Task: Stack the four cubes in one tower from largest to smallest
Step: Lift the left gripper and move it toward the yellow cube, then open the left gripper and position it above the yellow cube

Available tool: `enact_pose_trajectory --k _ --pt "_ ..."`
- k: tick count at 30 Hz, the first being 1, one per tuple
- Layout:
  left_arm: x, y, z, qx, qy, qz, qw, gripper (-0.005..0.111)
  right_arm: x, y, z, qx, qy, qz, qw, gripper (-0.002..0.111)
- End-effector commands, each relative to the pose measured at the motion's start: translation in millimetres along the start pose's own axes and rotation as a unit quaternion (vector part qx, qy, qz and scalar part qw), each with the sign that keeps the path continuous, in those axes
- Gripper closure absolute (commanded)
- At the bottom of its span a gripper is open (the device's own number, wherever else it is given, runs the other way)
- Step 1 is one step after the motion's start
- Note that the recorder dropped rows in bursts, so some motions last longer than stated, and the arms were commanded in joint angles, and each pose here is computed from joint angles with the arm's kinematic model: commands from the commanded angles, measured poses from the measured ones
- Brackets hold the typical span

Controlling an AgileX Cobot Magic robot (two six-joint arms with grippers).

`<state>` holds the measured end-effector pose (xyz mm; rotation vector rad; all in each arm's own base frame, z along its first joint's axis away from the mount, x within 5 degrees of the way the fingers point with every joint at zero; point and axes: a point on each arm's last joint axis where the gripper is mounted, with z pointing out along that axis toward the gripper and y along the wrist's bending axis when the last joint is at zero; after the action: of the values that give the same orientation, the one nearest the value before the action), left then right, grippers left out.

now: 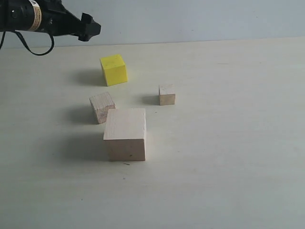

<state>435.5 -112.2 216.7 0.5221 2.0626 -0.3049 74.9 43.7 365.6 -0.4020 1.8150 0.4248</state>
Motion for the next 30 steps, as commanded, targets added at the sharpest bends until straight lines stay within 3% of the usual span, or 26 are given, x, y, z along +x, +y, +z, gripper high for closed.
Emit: enact_pose_trajectory --k 1,6,11,16,18,22,24,26,30 --pt "-2 -0.5 1 0.001 -0.003 -0.037 0.999 0.001 -1 0 0 -0.003 -0.002 0.009 1.000 0.108" --pt "-2 -4.5 1 0.016 -0.002 -0.027 0.999 0.001 -1 0 0 -0.001 -0.004 0.009 1.000 0.108" --pt "-1 -25.2 -1 0.122 -0.014 0.121 0.985 0.001 -1 0 0 -0.001 -0.004 0.017 1.000 0.108" --pt "-2 -27.8 0 0.115 -0.012 0.120 0.986 0.001 -1 0 0 -0.001 -0.004 0.018 1.000 0.108" --pt "-2 -27.4 0 0.113 -0.009 0.096 0.989 0.001 -1 0 0 -0.001 -0.004 0.018 1.000 0.108" --pt "-2 -24.0 1 0.094 0.005 -0.041 0.995 0.001 -1 0 0 -0.001 -0.004 0.018 1.000 0.108" --pt "-2 -25.0 1 0.099 0.009 -0.082 0.992 0.001 -1 0 0 -0.001 -0.004 0.018 1.000 0.108" --pt "-2 -26.6 0 0.108 0.013 -0.105 0.988 0.001 -1 0 0 -0.001 -0.004 0.018 1.000 0.108" --pt "-2 -30.0 -1 0.127 0.015 -0.099 0.987 0.001 -1 0 0 -0.003 -0.001 0.017 1.000 0.108"
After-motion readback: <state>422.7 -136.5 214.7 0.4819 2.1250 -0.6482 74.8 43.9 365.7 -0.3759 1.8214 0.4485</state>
